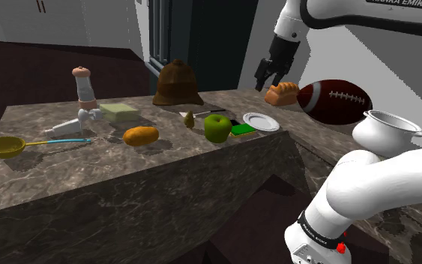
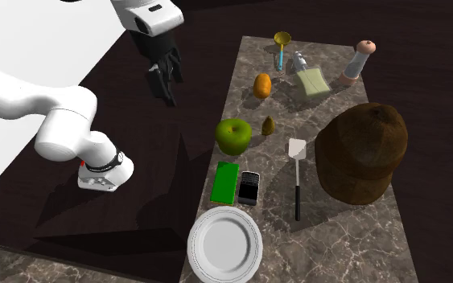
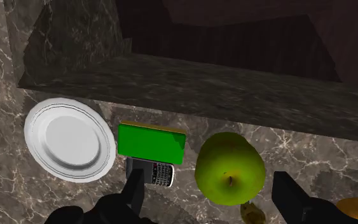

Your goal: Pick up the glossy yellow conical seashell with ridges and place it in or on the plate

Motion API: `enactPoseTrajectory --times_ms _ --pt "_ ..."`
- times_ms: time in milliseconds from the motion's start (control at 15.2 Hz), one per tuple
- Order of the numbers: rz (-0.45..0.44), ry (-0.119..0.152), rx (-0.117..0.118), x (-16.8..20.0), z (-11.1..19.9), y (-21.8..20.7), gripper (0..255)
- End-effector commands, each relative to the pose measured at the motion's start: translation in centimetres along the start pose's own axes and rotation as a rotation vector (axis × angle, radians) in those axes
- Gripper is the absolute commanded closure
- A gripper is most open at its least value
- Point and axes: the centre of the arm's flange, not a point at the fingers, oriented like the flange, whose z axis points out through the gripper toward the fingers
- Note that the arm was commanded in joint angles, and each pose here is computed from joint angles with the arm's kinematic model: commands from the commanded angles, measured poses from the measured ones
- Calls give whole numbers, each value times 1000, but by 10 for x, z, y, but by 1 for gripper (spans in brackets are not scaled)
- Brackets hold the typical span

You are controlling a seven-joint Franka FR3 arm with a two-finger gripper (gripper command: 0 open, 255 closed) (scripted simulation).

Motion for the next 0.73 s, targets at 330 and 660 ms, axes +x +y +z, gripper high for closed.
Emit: enactPoseTrajectory --times_ms 330,660 --pt "-75 -53 -35 62 32 -27 0" --pt "-150 -107 -69 119 68 -58 0"
